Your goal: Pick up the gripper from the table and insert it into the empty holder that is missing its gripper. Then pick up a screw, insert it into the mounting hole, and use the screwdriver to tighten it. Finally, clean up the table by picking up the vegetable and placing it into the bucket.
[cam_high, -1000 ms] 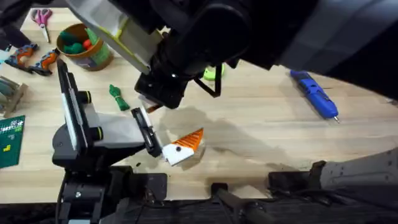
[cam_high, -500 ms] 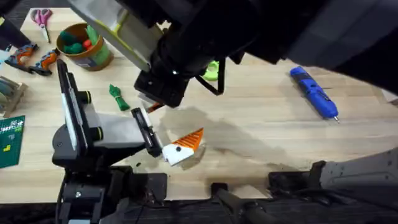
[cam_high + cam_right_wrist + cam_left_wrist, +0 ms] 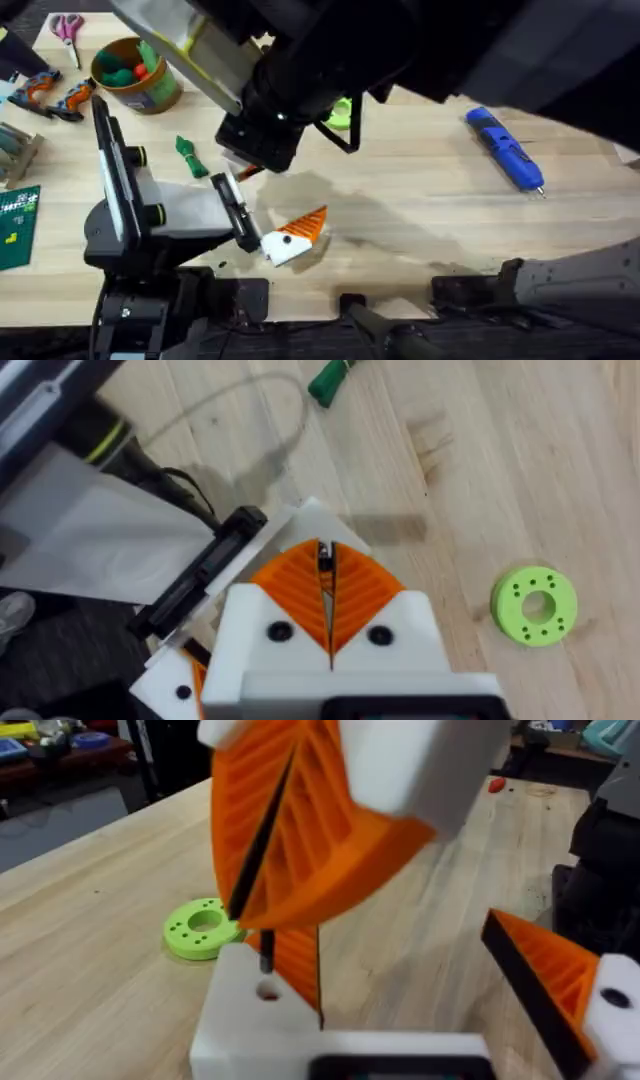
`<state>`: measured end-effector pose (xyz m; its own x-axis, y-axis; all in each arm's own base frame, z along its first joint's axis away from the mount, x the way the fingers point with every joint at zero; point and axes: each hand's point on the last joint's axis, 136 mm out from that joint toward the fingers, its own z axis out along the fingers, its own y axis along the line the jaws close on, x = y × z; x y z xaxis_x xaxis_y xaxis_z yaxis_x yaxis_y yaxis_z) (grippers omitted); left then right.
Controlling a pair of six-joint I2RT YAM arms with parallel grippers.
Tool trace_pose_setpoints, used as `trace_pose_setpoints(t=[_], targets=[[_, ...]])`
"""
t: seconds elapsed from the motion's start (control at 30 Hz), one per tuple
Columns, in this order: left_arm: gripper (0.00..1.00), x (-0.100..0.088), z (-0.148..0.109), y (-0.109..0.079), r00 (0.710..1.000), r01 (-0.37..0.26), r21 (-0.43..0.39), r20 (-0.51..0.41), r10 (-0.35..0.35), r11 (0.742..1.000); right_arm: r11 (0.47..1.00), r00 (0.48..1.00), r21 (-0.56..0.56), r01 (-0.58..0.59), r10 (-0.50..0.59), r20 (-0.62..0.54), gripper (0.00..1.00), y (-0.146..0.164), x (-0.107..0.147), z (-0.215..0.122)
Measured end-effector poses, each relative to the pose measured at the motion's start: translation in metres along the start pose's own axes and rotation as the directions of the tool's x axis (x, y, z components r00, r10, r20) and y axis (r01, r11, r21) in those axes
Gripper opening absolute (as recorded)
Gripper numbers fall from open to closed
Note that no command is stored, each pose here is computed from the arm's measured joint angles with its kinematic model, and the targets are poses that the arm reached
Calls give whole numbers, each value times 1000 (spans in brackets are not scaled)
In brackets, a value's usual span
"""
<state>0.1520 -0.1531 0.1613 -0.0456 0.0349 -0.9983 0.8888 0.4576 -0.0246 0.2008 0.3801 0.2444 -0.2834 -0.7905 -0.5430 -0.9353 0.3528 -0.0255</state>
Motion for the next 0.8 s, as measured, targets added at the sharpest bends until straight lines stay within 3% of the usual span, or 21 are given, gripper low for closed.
trace_pose_setpoints(t=[0.8], targets=[[986, 0, 0, 0, 1000, 0, 0, 0, 0, 1000, 1000, 1000, -4, -2, 2, -26, 6, 0, 3, 11]])
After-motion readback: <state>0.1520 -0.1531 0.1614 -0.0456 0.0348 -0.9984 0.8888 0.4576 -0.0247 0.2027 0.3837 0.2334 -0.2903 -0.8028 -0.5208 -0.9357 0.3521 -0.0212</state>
